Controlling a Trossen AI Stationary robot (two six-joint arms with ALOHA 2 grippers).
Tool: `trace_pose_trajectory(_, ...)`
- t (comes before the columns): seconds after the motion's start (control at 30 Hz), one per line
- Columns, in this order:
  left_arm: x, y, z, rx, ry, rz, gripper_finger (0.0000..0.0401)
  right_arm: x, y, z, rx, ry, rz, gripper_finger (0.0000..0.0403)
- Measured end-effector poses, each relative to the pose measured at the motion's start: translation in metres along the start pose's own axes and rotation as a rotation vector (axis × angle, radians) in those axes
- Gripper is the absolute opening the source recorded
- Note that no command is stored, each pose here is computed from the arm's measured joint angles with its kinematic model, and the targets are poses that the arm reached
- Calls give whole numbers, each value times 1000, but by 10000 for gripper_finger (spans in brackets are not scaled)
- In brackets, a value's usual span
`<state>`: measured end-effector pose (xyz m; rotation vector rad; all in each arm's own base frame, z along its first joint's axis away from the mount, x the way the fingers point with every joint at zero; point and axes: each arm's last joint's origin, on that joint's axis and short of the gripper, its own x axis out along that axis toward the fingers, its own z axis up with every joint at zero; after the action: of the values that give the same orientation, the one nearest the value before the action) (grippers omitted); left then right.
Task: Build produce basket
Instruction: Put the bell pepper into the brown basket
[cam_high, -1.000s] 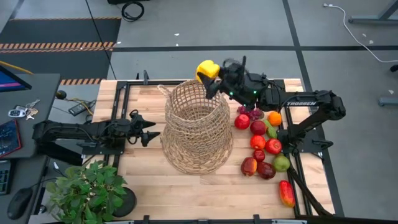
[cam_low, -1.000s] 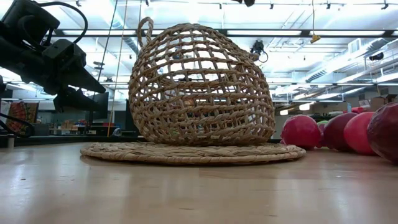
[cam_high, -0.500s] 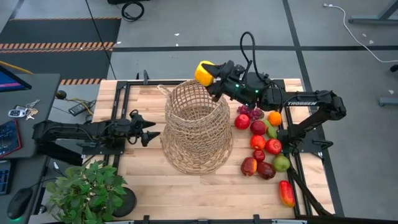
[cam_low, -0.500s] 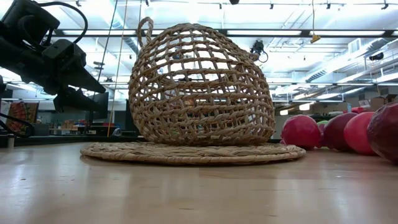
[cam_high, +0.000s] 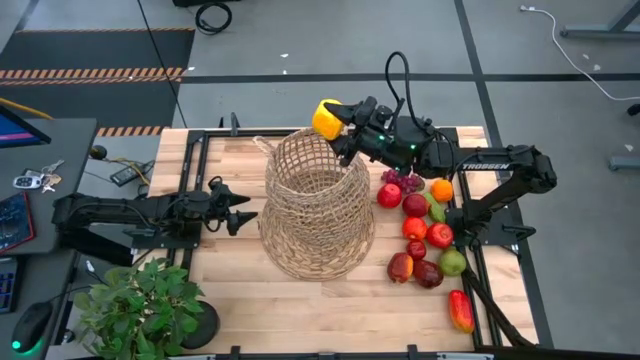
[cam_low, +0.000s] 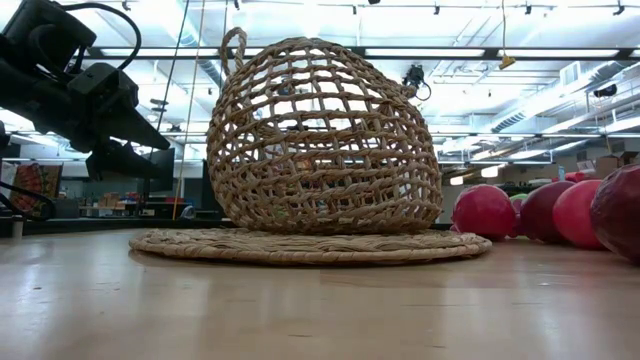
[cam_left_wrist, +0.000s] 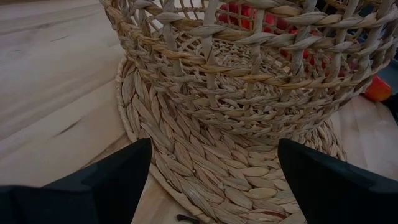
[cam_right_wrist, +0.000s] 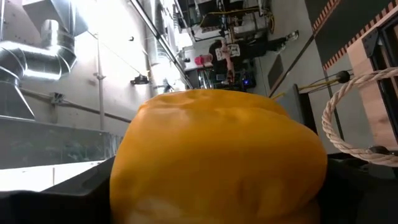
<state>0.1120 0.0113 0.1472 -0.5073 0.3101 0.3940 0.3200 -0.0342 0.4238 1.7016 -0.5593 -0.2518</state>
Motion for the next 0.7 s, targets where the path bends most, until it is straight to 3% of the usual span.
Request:
trace_pose_trajectory(0.23,0,0,0,0,0,0,357,0,0,0,-18,2,0,353)
trace_pose_trajectory(0.4,0,0,0,0,0,0,357,1,0,1,-246,40,-1,360)
trace_pose_trajectory(0.5,0,0,0,0,0,0,357,5,2,6,-307,191,11,362)
trace_pose_trajectory(0.7,0,0,0,0,0,0,357,13,7,30,-339,666,38,363)
